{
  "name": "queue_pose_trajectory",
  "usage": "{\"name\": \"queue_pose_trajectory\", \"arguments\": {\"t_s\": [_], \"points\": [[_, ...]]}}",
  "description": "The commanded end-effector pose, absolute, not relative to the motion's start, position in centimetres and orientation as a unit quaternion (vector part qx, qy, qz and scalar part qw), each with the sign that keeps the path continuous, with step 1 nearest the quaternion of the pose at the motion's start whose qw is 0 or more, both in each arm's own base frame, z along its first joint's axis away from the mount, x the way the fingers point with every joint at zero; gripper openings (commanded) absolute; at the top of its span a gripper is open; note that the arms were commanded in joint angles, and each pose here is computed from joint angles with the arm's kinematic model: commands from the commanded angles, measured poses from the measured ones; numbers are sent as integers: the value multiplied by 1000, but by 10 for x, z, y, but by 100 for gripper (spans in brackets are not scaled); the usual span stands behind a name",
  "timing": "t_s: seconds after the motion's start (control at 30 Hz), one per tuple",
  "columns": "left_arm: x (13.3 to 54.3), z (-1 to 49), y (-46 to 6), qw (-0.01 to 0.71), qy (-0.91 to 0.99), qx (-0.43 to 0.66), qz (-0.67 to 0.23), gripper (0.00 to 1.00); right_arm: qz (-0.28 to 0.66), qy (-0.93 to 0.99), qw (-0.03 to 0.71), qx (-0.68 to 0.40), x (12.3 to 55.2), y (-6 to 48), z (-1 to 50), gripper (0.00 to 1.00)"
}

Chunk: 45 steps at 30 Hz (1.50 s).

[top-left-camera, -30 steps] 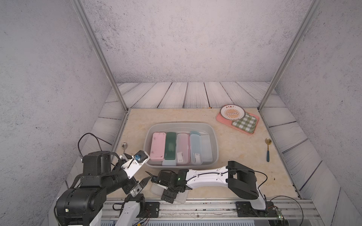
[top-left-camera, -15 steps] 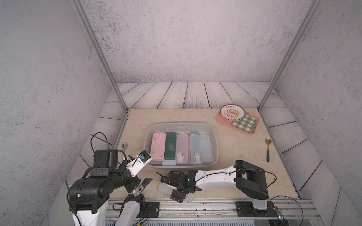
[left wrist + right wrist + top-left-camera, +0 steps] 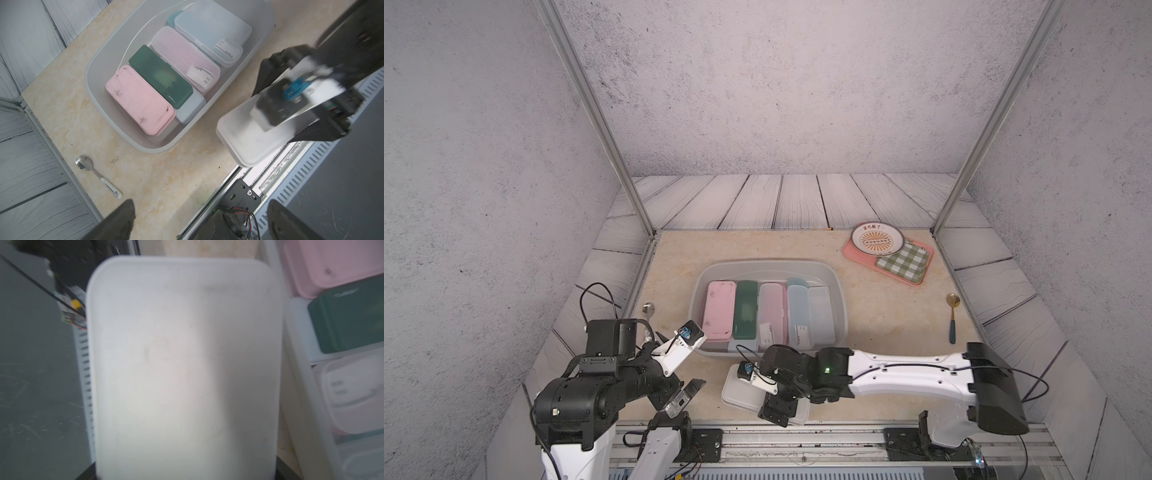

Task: Put the pencil case into the storage box
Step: Pick up the pencil case from the center of the board, then place the pencil case at the storage box.

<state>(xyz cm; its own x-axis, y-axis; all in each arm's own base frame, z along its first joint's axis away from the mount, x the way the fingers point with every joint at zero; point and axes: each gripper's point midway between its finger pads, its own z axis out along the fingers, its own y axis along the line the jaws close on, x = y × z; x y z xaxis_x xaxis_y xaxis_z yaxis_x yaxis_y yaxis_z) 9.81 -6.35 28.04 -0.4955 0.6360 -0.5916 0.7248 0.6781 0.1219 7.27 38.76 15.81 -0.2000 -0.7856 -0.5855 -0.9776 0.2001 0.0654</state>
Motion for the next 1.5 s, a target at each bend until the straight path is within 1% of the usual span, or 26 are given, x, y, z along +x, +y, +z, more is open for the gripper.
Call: {"name": "queue_pose_trajectory", "arguments": {"t_s": [0.0,0.1,0.17,0.23,0.37,0.5,0.6,0.73,0.8,0.87,1.07,1.2,1.33,1.47], "points": [[91,275,-53,289,893,341,-61,100,221,786,264,-513,108,355,193,77],[114,286,-46,319,902,288,-49,100,215,854,285,-379,168,323,204,76],[130,288,-44,330,909,251,-51,100,191,885,300,-300,206,303,203,76],[143,289,-43,335,912,232,-55,100,156,910,301,-240,235,286,198,76],[174,287,-41,333,920,197,-62,100,117,928,301,-188,276,284,188,78],[210,288,-46,338,925,146,-97,100,71,935,312,-153,312,281,167,81],[232,287,-56,335,924,129,-136,100,52,942,305,-133,333,276,152,82],[258,278,-71,332,922,109,-165,100,36,952,280,-118,350,272,130,83],[267,270,-81,327,925,114,-158,100,27,957,268,-110,355,269,116,89],[274,260,-97,318,926,139,-151,100,34,960,255,-107,355,270,106,98],[286,230,-134,274,931,172,-169,100,36,962,247,-110,353,269,109,99],[301,218,-147,256,936,139,-196,100,46,960,251,-115,350,269,121,99],[311,210,-163,229,940,129,-219,100,41,958,259,-112,348,263,135,99],[316,199,-170,222,945,111,-215,100,79,954,263,-118,340,269,154,99]]}}
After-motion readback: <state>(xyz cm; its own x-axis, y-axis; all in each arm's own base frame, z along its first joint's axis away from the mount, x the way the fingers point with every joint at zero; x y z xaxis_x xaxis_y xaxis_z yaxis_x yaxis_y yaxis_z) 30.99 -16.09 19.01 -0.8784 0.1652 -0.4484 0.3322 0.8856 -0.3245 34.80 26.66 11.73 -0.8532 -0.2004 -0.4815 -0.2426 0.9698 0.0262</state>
